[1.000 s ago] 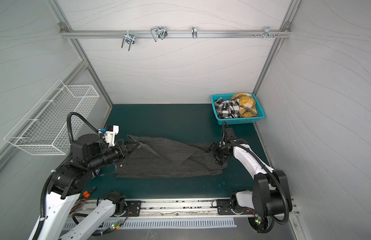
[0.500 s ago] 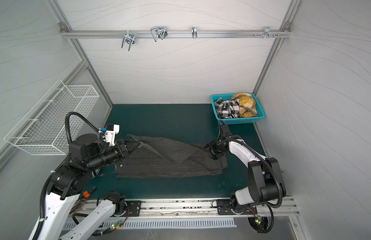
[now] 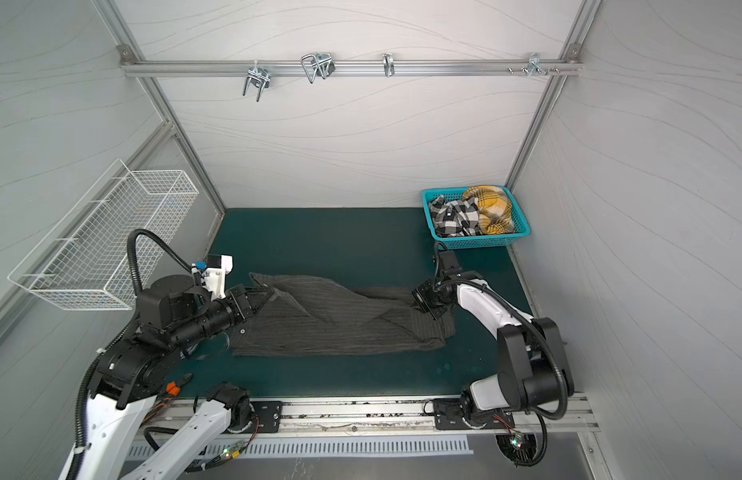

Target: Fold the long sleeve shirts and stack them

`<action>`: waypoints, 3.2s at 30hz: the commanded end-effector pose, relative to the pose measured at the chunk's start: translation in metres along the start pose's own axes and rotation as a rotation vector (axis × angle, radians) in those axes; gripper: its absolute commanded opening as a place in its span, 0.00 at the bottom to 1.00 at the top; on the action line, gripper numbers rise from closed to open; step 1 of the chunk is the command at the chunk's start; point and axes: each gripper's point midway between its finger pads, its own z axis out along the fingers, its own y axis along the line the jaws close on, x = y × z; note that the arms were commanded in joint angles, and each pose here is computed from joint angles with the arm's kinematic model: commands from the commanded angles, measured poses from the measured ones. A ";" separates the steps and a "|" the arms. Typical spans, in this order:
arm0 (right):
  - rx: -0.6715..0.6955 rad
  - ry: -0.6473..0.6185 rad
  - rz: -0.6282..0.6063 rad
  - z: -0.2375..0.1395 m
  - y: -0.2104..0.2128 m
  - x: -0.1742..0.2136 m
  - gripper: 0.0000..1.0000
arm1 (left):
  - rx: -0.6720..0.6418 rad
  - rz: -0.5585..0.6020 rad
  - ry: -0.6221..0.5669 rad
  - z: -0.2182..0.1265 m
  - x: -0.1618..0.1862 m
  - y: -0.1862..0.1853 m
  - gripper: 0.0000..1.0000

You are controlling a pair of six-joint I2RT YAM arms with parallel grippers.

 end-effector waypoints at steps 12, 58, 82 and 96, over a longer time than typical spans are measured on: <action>0.060 0.069 -0.045 0.013 -0.034 -0.012 0.00 | -0.337 -0.093 0.030 0.041 0.016 0.089 0.00; 0.139 0.091 -0.221 0.044 0.031 -0.027 0.76 | -1.013 -0.279 0.218 0.106 0.014 0.284 0.33; 0.369 0.156 -0.509 0.050 -0.077 0.079 0.13 | -0.817 -0.385 0.324 0.183 0.002 0.266 0.00; 0.306 0.091 -0.551 0.114 0.083 -0.045 0.09 | -0.992 -0.443 0.368 0.142 0.028 0.308 0.00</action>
